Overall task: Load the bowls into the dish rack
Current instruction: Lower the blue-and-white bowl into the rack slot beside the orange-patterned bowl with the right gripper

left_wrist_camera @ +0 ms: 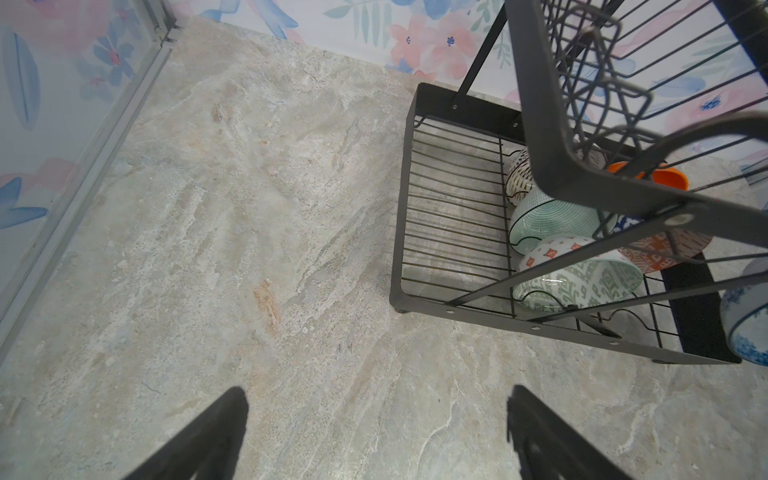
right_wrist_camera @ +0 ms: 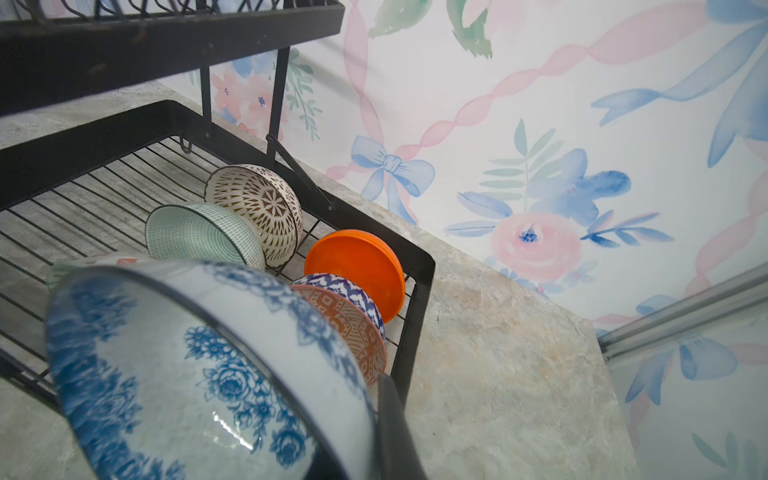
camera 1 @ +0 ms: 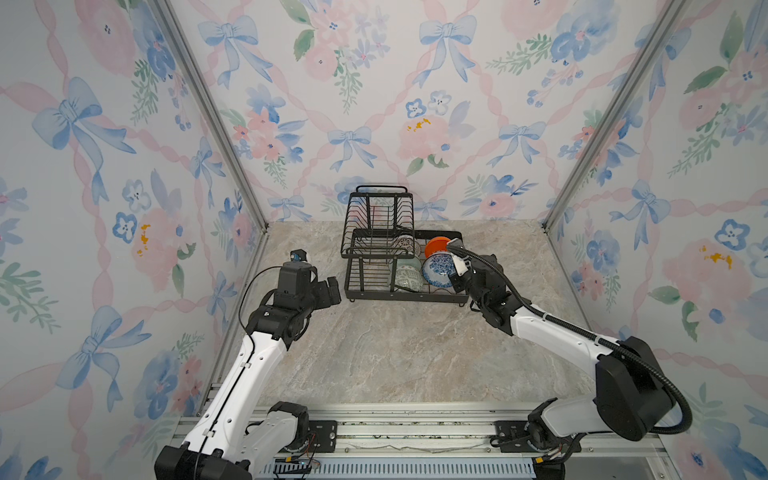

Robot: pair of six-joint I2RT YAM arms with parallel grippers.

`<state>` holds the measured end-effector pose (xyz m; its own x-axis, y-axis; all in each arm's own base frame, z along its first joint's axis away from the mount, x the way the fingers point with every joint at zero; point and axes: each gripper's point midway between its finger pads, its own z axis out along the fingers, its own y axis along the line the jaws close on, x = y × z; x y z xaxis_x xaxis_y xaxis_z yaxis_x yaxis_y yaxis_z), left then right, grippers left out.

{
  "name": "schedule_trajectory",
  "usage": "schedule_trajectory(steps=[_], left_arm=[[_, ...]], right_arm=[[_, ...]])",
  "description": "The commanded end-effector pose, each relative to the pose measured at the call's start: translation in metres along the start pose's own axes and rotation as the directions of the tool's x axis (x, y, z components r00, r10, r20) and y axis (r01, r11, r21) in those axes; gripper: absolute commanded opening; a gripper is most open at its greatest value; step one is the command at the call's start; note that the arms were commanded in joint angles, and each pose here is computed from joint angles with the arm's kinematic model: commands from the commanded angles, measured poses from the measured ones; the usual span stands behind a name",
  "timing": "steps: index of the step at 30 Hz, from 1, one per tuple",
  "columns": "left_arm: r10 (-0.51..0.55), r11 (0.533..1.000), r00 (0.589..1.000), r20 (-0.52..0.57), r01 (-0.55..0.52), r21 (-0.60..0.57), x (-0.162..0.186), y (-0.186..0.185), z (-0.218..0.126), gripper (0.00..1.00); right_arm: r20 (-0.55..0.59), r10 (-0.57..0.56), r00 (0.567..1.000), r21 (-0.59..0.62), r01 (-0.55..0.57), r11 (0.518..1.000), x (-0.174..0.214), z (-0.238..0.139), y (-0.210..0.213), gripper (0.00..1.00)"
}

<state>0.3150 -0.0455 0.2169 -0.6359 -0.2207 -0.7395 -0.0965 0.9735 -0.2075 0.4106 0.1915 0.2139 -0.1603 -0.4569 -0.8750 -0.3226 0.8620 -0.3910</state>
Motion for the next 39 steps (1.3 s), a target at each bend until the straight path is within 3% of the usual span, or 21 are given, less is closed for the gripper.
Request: schedule_trajectory(steps=[1, 14, 39], left_arm=[[0.000, 1.000, 0.999, -0.033, 0.000, 0.002, 0.009, 0.002, 0.007, 0.98], [-0.007, 1.000, 0.998, -0.064, 0.006, -0.006, 0.019, 0.006, 0.013, 0.98], [-0.015, 1.000, 0.996, -0.089, 0.012, -0.025, 0.027, 0.011, 0.019, 0.98]], right_arm=[[0.218, -0.080, 0.973, 0.071, 0.066, 0.995, -0.040, -0.003, -0.003, 0.00], [0.157, -0.206, 0.966, 0.136, 0.185, 0.973, -0.011, 0.025, -0.002, 0.00], [0.040, -0.442, 0.896, 0.247, 0.420, 0.873, 0.028, 0.049, -0.018, 0.00]])
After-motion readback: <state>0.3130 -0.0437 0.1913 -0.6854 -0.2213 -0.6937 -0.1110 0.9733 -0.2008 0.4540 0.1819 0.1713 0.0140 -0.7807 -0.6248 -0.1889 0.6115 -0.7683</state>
